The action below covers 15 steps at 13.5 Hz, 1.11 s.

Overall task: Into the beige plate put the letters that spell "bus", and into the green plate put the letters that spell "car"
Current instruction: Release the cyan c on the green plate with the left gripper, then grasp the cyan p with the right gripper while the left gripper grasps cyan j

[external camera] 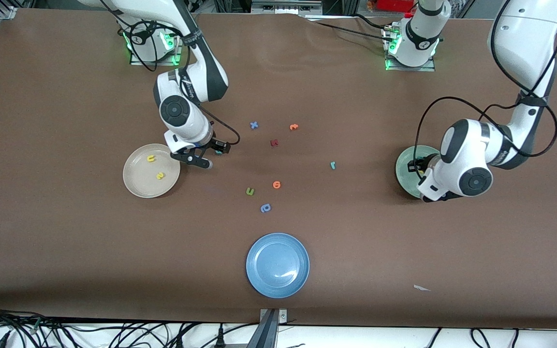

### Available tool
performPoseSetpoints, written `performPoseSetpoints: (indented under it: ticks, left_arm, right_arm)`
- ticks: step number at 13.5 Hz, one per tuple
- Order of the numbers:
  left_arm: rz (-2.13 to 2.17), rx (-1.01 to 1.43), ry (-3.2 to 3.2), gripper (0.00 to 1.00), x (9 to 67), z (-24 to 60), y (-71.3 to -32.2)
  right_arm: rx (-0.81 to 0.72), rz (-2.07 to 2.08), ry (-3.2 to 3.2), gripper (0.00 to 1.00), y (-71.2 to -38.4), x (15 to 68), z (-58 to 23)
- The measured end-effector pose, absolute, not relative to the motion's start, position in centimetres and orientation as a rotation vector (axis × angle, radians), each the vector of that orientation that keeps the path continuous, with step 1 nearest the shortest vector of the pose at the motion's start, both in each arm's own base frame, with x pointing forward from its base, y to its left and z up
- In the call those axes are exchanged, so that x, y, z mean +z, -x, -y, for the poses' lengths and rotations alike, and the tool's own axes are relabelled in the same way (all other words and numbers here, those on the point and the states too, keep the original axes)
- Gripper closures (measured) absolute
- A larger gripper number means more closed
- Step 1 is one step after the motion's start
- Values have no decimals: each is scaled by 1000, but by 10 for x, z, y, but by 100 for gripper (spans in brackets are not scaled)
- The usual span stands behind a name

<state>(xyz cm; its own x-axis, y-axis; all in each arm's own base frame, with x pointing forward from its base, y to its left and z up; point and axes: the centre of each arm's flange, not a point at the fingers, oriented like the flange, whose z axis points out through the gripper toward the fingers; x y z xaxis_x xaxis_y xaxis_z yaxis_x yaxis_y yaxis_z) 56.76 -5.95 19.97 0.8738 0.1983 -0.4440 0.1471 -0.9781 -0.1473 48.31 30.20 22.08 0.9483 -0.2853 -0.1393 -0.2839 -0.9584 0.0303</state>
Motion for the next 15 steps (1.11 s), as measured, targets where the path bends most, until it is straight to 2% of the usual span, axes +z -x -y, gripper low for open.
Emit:
performPoseSetpoints:
  ticks: [1,2,3,4,7,11,14,15]
  left_arm:
    - [267,710,2938,71,188,59,-559]
    - [267,712,2939,71,181,58,-553]
    - [269,716,2939,71,179,56,-551]
    - [272,713,2941,67,179,54,-551]
    - [278,678,2951,37,190,53,-556]
    - [315,568,2977,1,237,88,-561]
    - [422,521,2963,0,255,160,-547]
    - [457,514,2956,0,258,185,-540]
  right_arm:
    - [-211,447,-3085,26,-482,214,-300]
    - [-189,444,-3085,26,-481,207,-296]
    - [-175,440,-3083,31,-478,201,-294]
    - [-168,434,-3080,32,-476,194,-294]
    - [-155,414,-3080,34,-471,186,-299]
    - [-151,395,-3082,37,-468,183,-305]
    - [-141,389,-3081,40,-467,179,-306]
    - [-137,382,-3080,45,-465,176,-308]
